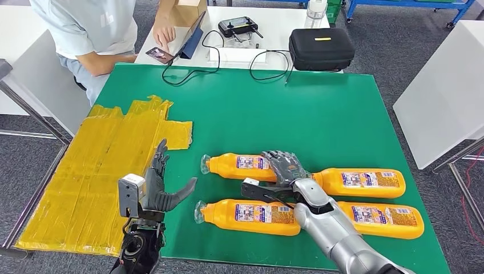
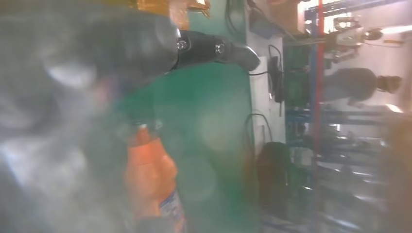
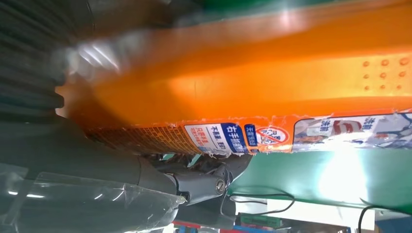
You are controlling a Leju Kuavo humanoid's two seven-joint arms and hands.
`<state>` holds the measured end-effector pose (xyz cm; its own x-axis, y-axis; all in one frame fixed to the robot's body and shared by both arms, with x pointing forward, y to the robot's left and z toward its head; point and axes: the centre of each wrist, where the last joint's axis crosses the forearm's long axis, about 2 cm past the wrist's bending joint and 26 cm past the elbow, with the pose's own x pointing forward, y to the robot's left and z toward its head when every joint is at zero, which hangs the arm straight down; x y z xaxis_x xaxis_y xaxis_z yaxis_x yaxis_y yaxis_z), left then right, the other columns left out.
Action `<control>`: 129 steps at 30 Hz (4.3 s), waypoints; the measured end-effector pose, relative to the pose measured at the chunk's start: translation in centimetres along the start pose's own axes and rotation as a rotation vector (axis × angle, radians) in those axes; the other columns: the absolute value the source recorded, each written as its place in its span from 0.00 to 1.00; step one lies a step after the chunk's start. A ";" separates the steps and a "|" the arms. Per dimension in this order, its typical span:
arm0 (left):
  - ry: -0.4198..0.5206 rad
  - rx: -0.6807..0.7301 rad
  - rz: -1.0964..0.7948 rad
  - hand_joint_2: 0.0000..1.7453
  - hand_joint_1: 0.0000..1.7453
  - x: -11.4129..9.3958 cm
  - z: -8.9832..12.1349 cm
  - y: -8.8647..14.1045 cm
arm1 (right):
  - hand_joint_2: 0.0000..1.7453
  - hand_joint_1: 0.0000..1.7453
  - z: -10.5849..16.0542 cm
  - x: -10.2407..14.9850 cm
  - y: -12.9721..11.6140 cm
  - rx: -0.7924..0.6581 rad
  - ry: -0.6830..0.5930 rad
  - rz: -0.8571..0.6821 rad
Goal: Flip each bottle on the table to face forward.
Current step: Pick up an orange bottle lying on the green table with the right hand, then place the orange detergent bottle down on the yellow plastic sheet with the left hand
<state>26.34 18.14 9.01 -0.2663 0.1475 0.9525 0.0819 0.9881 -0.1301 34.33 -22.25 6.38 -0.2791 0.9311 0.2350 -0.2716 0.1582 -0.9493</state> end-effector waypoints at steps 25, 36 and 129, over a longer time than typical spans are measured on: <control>0.022 -0.124 0.032 1.00 0.00 1.4 -1.0 -1.1 | 1.00 1.00 3.4 3.8 -0.6 -0.499 -0.087 -0.753; 0.012 -0.297 0.109 1.00 0.00 3.6 -4.4 -2.8 | 1.00 1.00 4.7 6.3 -2.7 -0.705 -0.183 -0.954; -0.237 -0.088 -0.231 1.00 1.00 6.6 -8.0 0.6 | 1.00 0.00 6.8 11.3 -3.5 -0.786 -0.384 -0.805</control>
<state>32.27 19.35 17.46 -0.5023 -0.0633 0.8624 0.0730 0.9907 0.1152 25.82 -14.48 13.79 -0.5809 0.3339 0.7424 0.1076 0.9355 -0.3366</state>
